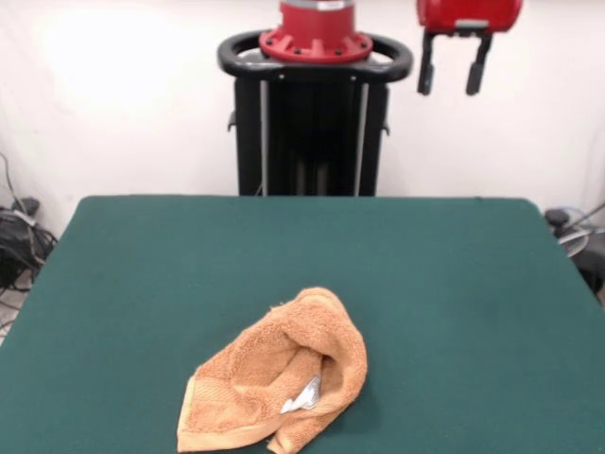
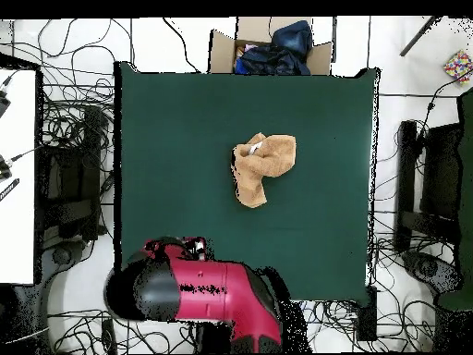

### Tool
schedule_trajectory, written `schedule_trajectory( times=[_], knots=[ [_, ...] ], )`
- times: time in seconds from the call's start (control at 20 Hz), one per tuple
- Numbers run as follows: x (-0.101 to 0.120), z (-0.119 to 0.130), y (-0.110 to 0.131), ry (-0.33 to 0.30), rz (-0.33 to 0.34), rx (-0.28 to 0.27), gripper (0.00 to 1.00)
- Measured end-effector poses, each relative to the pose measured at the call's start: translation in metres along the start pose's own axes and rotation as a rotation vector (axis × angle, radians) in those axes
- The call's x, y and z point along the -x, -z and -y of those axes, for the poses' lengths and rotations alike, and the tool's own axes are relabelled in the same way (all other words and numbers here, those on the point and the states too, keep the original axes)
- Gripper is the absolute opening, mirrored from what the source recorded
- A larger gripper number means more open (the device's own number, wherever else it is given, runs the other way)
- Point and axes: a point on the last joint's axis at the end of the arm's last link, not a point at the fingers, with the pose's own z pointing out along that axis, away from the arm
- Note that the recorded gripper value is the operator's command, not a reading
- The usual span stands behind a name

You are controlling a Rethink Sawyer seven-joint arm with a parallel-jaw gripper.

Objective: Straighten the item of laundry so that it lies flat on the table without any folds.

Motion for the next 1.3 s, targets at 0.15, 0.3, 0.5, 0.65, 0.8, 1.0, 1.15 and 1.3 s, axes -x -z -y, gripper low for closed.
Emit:
schedule_trajectory(
  times=[0.15,0.3,0.5,0.65,0.8,1.0,1.15,1.3],
  knots=[
    [0.025,0.016,-0.008,-0.02,0.006,-0.002,1.0],
    [0.049,0.027,-0.013,-0.031,0.001,0.0,1.0],
    [0.078,0.036,-0.018,-0.035,-0.025,0.012,1.0],
    [0.101,0.041,-0.02,-0.033,-0.056,0.021,1.0],
    [0.123,0.043,-0.021,-0.029,-0.084,0.03,1.0],
    [0.154,0.045,-0.021,-0.021,-0.1,0.041,1.0],
    [0.18,0.046,-0.022,-0.013,-0.093,0.047,1.0],
    [0.201,0.049,-0.024,-0.012,-0.082,0.048,1.0]
  ],
)
